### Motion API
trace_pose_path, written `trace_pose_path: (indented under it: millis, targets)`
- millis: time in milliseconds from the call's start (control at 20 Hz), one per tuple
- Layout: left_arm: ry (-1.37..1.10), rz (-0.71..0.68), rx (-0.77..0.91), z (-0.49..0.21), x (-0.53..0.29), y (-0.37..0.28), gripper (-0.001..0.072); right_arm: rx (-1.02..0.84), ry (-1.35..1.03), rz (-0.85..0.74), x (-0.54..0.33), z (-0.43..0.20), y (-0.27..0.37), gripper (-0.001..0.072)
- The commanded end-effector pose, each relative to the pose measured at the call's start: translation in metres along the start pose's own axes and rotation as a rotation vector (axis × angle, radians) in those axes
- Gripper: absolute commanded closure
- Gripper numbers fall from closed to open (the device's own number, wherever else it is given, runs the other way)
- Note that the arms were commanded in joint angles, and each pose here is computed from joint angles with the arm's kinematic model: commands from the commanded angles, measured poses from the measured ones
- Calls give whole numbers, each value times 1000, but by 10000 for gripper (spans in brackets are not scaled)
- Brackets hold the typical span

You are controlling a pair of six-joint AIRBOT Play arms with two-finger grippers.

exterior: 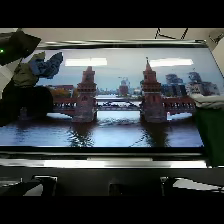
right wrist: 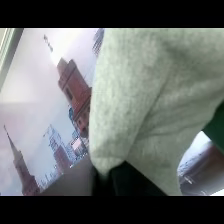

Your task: Fold the clothes and pants, and hang the long-sleeved shirts on hangers.

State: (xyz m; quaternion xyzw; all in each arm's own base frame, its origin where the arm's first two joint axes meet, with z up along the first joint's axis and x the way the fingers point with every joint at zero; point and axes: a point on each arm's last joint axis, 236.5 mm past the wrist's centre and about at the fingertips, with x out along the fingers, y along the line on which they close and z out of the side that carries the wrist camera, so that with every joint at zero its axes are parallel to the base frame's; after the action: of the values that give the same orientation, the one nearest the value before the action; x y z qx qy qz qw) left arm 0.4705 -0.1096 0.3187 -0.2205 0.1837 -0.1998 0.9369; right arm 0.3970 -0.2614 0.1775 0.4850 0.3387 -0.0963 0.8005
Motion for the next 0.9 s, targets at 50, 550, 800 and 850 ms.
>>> trace_pose_path:
  millis: [50, 550, 800, 850]
  targets:
    - [-6, 1, 1, 1, 0, 0, 678, 86, -12, -39, -34, 2, -24, 668]
    - [-7, 1, 1, 2, 0, 0, 677, 100, -25, -223, -70, -19, -41, 668]
    - [-8, 1, 2, 2, 0, 0, 677, 164, 80, -572, -103, -51, -114, 668]
    - [-8, 1, 2, 2, 0, 0, 677, 178, 93, -639, -111, -56, -127, 668]
